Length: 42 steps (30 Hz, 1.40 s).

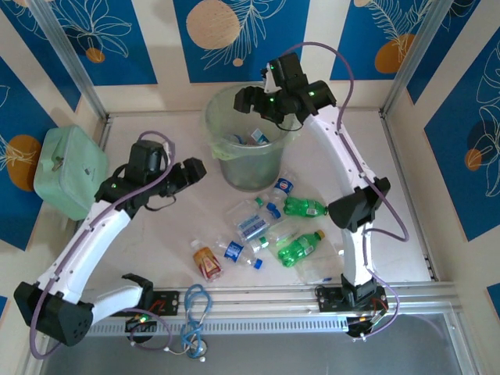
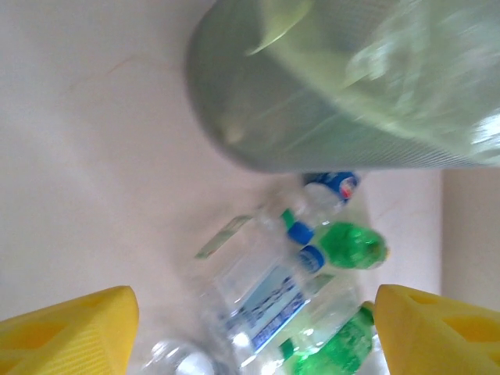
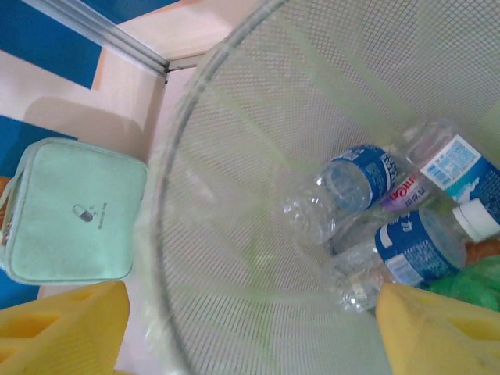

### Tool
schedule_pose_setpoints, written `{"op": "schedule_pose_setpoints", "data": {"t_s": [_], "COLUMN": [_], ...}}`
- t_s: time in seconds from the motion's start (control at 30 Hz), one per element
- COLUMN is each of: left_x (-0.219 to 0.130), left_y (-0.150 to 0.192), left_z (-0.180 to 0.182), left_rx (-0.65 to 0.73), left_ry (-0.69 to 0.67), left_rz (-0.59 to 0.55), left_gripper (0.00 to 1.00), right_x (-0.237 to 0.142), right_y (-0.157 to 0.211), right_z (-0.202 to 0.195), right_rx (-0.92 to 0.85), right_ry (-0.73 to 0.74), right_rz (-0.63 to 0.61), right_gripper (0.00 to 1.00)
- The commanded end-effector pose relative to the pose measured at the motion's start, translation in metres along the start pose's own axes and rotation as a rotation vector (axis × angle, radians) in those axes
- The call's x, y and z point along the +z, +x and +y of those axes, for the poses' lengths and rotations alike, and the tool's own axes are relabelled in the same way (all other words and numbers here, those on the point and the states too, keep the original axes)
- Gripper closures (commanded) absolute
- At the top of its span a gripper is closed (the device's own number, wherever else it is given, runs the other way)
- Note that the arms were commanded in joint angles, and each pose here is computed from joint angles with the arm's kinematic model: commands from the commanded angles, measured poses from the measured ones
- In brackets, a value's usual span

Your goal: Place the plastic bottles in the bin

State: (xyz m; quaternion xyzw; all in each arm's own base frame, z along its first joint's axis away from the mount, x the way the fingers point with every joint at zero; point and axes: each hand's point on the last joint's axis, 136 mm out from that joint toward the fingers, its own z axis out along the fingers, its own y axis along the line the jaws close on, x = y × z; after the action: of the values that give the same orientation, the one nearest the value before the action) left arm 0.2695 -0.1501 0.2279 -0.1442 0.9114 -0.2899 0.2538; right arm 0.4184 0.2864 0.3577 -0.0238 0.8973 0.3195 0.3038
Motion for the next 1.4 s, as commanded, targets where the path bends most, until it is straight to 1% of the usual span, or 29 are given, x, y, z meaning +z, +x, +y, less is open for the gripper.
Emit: {"op": "schedule_pose_setpoints", "data": {"t_s": [0.0, 0.17, 0.27, 0.37, 0.43, 0.6, 0.77, 0.93, 1.17, 1.37], "left_x": [-0.001, 0.012, 0.014, 0.013, 0.017, 0.033, 0.045, 0.052, 0.067, 0.083], "left_y": [0.028, 0.07, 0.093, 0.108, 0.114, 0.12, 0.125, 0.135, 0.147, 0.148], "left_z": [0.031, 0.05, 0.071, 0.092, 0.1, 0.104, 0.108, 0.116, 0.127, 0.126], "left_rx": [-0.052, -0.047, -0.063, -0.097, -0.116, -0.151, -0.187, -0.221, -0.252, -0.278], "left_ry": [-0.126, -0.236, -0.336, -0.401, -0.423, -0.438, -0.443, -0.459, -0.494, -0.473], "left_rz": [0.064, 0.184, 0.253, 0.289, 0.301, 0.327, 0.347, 0.373, 0.424, 0.42], "left_gripper": [0.22, 0.23, 0.24, 0.25, 0.27, 0.35, 0.36, 0.36, 0.39, 0.42], "right_x": [-0.041, -0.066, -0.077, -0.087, -0.091, -0.099, -0.098, -0.096, -0.091, -0.091], "right_y": [0.0, 0.023, 0.04, 0.061, 0.075, 0.109, 0.134, 0.141, 0.137, 0.138], "right_z": [0.022, 0.011, -0.003, -0.02, -0.033, -0.059, -0.076, -0.085, -0.082, -0.081], "right_rx": [-0.043, -0.016, 0.008, 0.034, 0.057, 0.122, 0.175, 0.208, 0.215, 0.214], "right_ry": [-0.051, -0.045, -0.023, 0.009, 0.025, 0.037, 0.054, 0.065, 0.054, 0.054], "right_rz": [-0.082, -0.107, -0.112, -0.111, -0.106, -0.084, -0.056, -0.055, -0.051, -0.042], "right_gripper": [0.17, 0.16, 0.16, 0.16, 0.16, 0.16, 0.16, 0.16, 0.17, 0.17]}}
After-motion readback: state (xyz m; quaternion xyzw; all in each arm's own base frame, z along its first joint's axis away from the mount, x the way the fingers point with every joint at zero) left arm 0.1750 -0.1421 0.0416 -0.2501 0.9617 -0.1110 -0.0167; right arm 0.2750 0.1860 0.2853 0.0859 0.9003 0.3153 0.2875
